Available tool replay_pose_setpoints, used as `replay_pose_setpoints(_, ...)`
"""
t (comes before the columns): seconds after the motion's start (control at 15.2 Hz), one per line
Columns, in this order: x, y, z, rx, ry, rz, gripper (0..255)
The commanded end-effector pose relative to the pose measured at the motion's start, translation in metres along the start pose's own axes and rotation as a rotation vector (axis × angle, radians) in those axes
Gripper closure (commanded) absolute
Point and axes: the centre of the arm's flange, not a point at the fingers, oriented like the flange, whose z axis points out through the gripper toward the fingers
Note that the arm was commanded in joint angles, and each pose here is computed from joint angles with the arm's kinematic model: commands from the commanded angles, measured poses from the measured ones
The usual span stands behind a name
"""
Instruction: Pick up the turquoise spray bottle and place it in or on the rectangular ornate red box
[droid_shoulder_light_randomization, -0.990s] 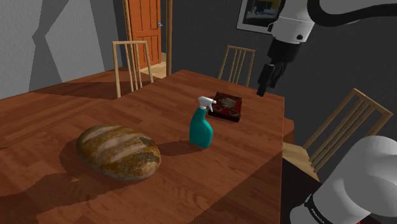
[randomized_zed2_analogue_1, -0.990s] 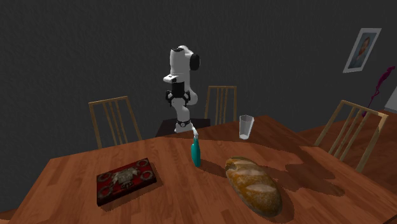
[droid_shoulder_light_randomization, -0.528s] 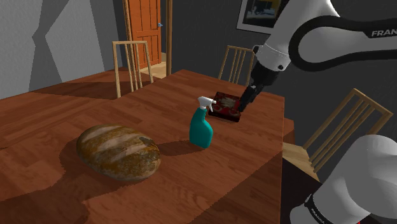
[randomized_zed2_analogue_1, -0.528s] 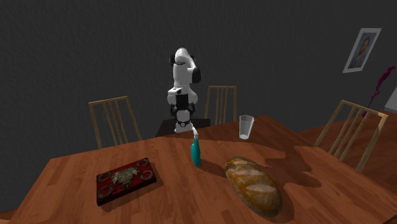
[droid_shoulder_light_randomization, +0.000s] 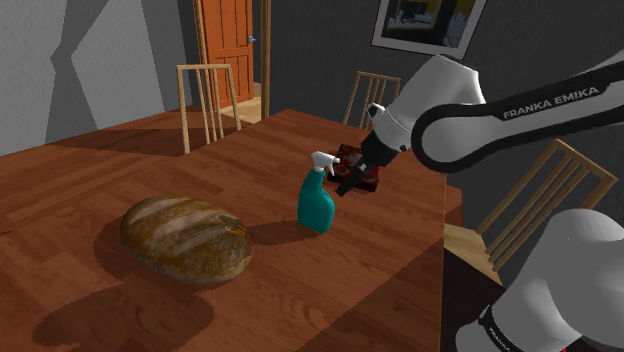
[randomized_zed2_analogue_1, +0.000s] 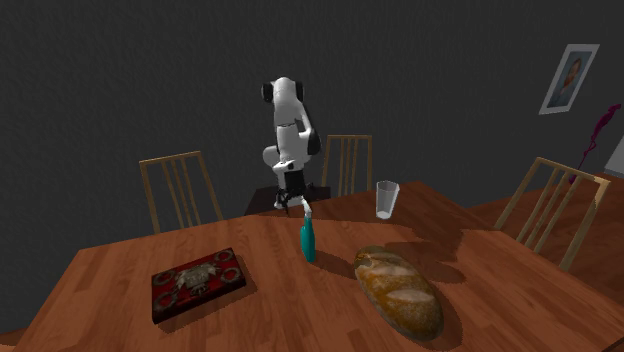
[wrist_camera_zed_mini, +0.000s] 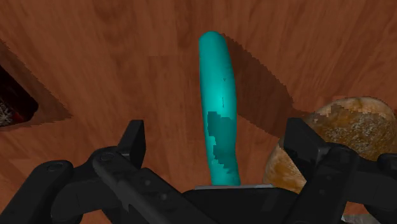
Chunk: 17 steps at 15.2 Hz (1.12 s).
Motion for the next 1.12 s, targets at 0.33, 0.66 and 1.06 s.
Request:
replay_pose_setpoints(0.33, 0.007, -0.009, 0.051, 0.02, 0.092, -0.048, 0)
replay_pose_setpoints(0.66, 0.009, -0.01, 0.075, 0.02, 0.092, -0.048, 0)
replay_pose_setpoints(1.06, 0.009, -0.01, 0.075, 0.02, 0.092, -0.048, 0)
